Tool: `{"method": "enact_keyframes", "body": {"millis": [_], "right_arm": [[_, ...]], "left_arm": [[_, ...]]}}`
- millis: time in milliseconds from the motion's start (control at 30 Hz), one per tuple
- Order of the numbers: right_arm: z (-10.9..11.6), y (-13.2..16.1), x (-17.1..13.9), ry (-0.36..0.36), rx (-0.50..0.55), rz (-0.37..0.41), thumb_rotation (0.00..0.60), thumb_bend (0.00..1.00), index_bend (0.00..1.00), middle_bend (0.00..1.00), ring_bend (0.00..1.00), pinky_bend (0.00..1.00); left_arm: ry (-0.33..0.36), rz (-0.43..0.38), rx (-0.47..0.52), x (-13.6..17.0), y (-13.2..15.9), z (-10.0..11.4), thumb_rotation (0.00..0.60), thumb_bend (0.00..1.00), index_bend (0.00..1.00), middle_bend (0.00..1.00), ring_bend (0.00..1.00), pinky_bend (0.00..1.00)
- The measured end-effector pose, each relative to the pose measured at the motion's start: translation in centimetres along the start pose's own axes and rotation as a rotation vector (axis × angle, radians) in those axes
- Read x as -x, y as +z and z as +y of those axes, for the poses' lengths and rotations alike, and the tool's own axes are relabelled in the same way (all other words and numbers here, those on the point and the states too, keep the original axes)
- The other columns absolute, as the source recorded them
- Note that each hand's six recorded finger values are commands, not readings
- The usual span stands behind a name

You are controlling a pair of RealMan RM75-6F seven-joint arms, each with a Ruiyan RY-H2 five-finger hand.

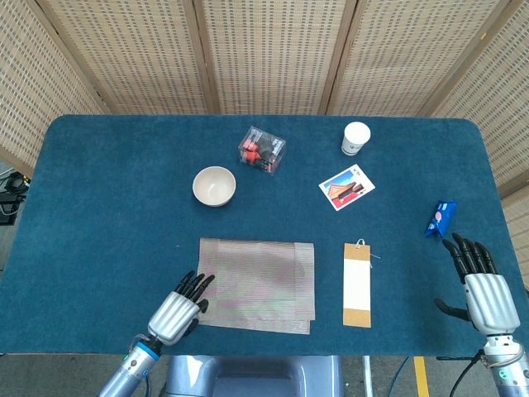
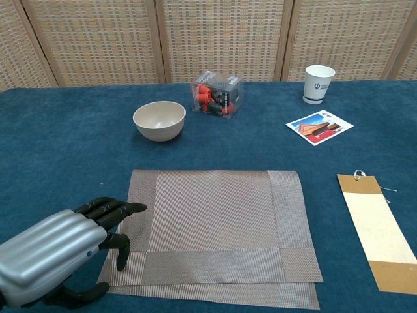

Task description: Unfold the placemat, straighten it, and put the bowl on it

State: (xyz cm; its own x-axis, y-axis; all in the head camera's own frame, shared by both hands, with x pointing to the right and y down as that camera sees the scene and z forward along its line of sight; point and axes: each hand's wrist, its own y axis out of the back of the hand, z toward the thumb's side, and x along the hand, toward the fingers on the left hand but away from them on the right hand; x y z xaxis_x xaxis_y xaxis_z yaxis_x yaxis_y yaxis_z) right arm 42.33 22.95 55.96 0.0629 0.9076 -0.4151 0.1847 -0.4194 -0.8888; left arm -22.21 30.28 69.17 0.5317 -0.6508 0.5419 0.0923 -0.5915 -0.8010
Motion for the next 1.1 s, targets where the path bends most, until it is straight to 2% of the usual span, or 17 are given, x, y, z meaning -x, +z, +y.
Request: {"method": "enact_keyframes", "body": {"millis": [300, 700, 1100], "right_arm": [[0.1, -0.1, 0.0, -0.002, 0.007, -0.001, 0.600, 0.09, 0.01, 0.00, 0.00, 0.00], [0.3, -0.1, -0.1, -0.002, 0.013, 0.001, 0.600, 0.09, 0.01, 0.00, 0.00, 0.00], [0.4, -0.1, -0.2, 0.000, 0.020, 0.003, 0.600, 0.08, 0.01, 0.00, 0.00, 0.00]], "left_arm": [[-0.005, 0.014, 0.001, -0.6, 0.0, -0.4, 0.600, 0.39, 0.55, 0.00, 0.00, 0.00], [0.003, 0.016, 0.004, -0.5, -0.3, -0.1, 0.600, 0.51, 0.59, 0.00, 0.00, 0.00], [0.049, 0.030, 0.010, -0.6, -1.4, 1.9, 0.600, 0.53, 0.59, 0.00, 0.00, 0.00]]}}
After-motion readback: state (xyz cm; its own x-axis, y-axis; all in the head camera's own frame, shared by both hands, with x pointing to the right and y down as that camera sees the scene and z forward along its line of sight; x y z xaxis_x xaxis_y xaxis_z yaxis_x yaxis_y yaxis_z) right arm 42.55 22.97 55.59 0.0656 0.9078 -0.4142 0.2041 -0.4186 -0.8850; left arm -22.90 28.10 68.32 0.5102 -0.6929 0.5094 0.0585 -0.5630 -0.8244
